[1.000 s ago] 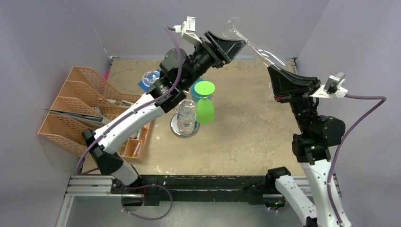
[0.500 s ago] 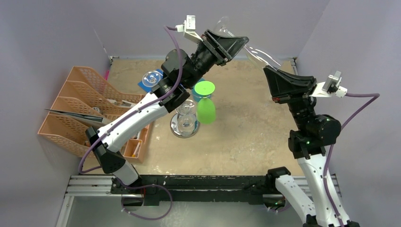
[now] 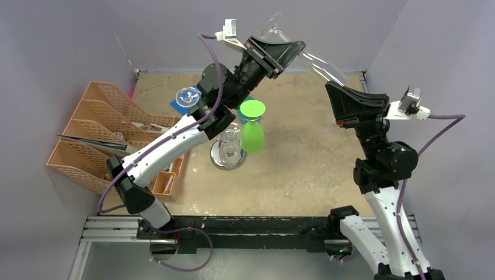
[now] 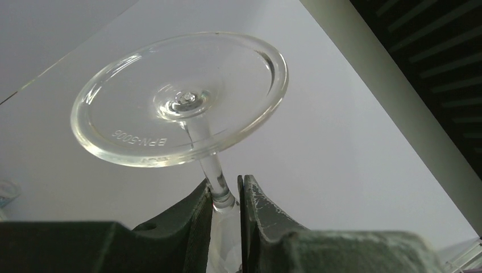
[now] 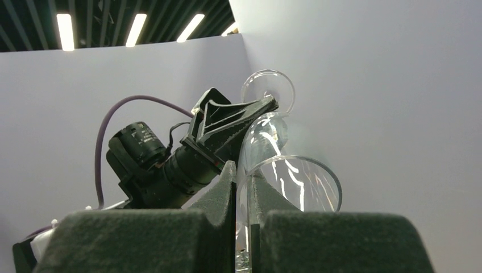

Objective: Place the wine glass upside down on the wine glass rack

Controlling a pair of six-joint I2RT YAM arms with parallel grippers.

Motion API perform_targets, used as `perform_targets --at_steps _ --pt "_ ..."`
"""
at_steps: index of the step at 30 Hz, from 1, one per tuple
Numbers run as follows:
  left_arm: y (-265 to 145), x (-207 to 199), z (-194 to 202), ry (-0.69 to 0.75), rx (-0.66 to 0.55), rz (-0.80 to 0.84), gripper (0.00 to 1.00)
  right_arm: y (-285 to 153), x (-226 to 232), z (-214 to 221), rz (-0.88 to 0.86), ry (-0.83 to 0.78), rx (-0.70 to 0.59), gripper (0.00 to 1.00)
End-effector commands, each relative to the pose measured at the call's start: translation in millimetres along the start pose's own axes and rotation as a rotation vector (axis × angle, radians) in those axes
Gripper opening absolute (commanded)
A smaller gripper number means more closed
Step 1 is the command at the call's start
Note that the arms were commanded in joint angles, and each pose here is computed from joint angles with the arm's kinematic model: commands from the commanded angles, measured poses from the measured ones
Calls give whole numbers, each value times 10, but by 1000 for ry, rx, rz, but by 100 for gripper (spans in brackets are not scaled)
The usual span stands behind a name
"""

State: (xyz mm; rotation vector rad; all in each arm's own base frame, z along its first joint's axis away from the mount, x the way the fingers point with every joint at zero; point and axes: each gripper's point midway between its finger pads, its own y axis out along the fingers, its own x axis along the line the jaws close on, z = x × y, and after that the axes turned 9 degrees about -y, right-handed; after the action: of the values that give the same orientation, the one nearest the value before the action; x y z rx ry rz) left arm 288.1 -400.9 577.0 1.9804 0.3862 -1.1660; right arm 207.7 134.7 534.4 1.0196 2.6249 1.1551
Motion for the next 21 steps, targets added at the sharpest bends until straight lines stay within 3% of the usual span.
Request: perform_targets --at_steps 1,4,6,11,18,21 --pt "-25 -301 31 6 20 118 20 82 44 -59 -45 71 -49 0" --pt "-12 -340 41 23 18 148 16 94 56 -33 -62 97 -46 0" --pt "-8 -361 43 39 16 167 2 84 33 -14 -47 108 -39 0" --pt "-26 -412 5 115 -2 195 0 54 -16 48 -6 113 -2 3" --pt "-92 -587 -5 245 1 282 0 -30 -192 155 94 120 19 37" --pt "-144 -654 -53 341 -2 291 0 -98 -213 199 116 103 38 46"
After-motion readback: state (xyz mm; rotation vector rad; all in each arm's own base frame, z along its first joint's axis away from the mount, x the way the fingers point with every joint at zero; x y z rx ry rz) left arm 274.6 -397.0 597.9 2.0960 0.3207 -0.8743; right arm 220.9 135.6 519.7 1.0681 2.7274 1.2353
